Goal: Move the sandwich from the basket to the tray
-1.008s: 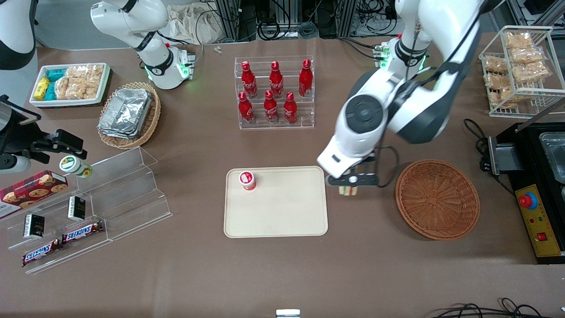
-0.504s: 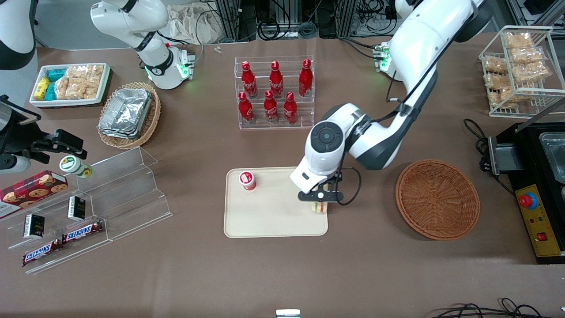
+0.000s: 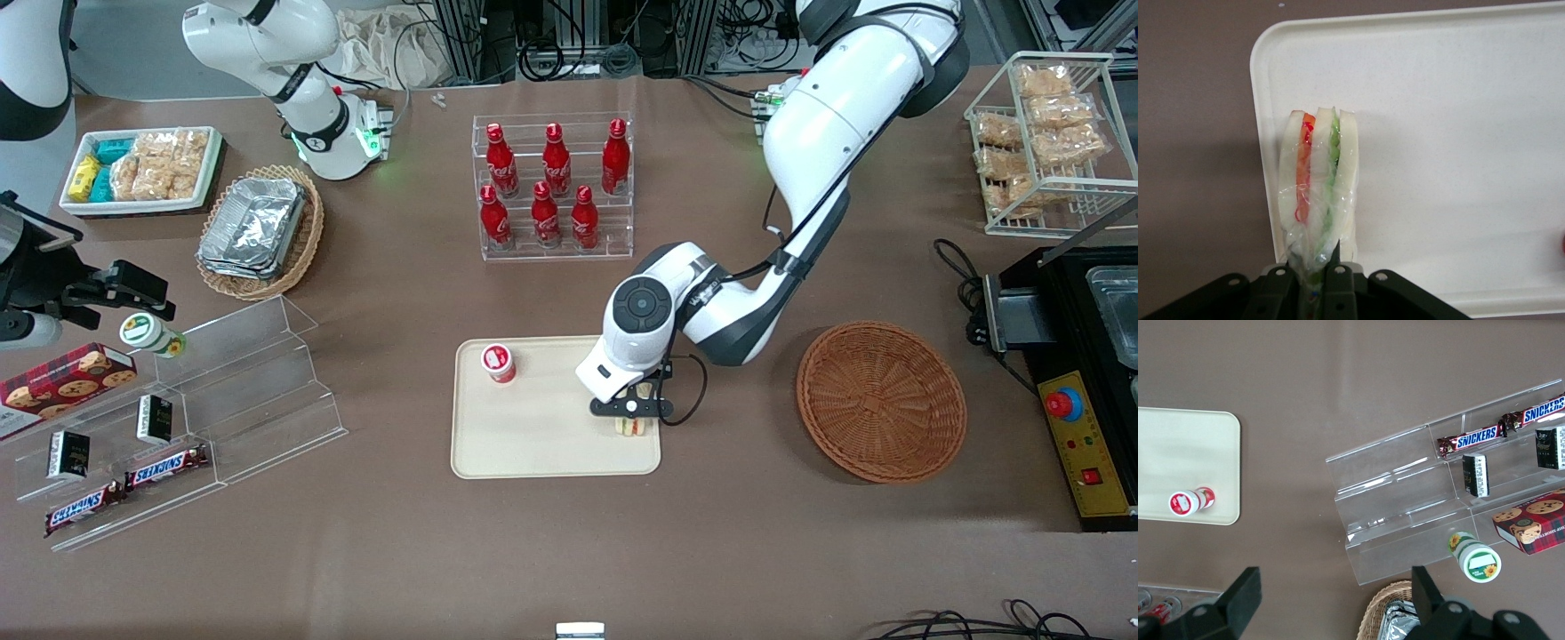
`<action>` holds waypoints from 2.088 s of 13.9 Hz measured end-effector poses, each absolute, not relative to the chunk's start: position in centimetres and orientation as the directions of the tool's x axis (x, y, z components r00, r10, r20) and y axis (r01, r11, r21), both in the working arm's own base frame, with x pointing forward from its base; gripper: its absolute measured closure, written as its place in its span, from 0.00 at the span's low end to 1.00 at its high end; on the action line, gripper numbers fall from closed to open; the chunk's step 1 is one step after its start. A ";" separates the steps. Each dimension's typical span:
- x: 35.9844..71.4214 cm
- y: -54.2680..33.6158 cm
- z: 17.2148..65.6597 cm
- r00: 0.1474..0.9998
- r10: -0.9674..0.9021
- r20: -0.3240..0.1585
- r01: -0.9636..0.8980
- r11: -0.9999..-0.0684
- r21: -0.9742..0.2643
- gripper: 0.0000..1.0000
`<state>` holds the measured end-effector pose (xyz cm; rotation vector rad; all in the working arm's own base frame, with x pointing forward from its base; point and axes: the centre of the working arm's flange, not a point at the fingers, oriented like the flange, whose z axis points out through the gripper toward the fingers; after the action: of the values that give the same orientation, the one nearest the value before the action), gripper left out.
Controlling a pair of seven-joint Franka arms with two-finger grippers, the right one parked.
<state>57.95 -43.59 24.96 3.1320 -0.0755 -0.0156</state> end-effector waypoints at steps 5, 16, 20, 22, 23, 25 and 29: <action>57.7 -43.6 23.8 0.999 -0.032 -0.026 -0.032 -0.999 0.004 0.77; 58.0 -41.1 30.8 0.997 -0.012 -0.075 -0.022 -0.991 -0.132 0.00; 58.1 -35.7 40.8 0.990 -0.065 -0.125 -0.086 -0.982 -0.167 0.00; 58.9 -31.6 45.0 0.987 -0.085 -0.138 -0.106 -0.983 -0.147 0.00; 59.3 -29.0 47.1 0.984 -0.105 -0.143 -0.125 -0.984 -0.131 0.00; 59.7 -23.2 51.3 0.976 -0.152 -0.154 -0.171 -0.978 -0.117 0.00; 59.1 -14.8 57.8 0.987 -0.113 -0.117 -0.129 -0.982 -0.135 0.00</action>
<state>59.08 -14.79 57.79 3.2727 -0.2004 -0.1801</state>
